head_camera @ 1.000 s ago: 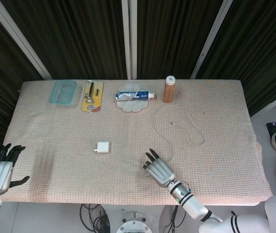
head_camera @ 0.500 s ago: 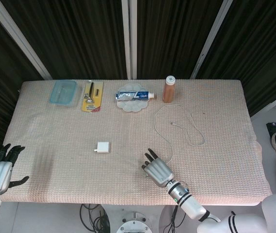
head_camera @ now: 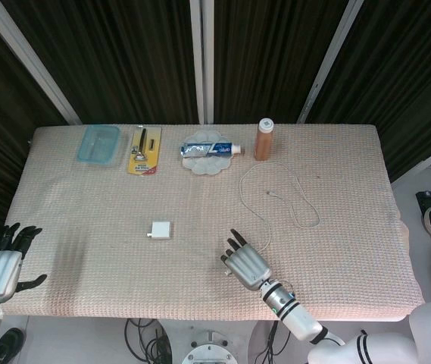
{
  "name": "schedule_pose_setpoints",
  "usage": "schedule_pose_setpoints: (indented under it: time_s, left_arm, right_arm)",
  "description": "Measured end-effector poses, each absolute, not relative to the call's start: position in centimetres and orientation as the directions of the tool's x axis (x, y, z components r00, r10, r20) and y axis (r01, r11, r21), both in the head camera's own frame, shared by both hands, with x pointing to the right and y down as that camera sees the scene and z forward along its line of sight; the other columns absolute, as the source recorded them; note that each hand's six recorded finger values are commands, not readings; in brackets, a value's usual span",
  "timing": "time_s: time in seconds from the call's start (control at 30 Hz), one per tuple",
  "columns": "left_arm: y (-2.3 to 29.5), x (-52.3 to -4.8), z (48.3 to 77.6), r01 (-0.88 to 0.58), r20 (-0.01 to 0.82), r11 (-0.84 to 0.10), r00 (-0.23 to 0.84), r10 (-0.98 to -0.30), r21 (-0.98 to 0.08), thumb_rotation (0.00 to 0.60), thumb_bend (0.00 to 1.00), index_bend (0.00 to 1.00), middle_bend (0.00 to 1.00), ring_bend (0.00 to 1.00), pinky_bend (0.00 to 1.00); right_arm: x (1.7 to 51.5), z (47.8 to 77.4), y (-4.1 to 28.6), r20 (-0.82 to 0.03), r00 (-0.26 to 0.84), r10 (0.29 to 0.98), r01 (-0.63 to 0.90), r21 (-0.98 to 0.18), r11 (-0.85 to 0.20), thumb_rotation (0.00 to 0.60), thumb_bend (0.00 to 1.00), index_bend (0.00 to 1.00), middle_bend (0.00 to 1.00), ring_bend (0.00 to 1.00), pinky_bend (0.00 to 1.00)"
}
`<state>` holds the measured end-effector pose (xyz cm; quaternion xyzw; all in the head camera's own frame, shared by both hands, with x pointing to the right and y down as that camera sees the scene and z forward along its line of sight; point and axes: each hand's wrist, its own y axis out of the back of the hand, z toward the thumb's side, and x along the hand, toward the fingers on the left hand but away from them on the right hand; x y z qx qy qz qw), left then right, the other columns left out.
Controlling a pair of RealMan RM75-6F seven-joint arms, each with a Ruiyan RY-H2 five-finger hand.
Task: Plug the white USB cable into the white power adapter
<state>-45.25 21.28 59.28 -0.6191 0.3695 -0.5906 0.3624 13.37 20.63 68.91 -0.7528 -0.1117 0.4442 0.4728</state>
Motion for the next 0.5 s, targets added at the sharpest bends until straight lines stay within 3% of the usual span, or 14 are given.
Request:
schedule_pose_setpoints:
  time_s: [0.5]
  left_arm:
    - [17.2,-39.7,60.6,0.050,0.505,-0.507,0.215,-0.836,-0.860,0.600,0.05,0.16,0.12,0.00,0.00]
  right_arm:
    - [15.5,66.2,16.3,-0.565,0.547,0.618,-0.157,-0.794,-0.588,0.600,0.47,0.61,0.52,0.24,0.05]
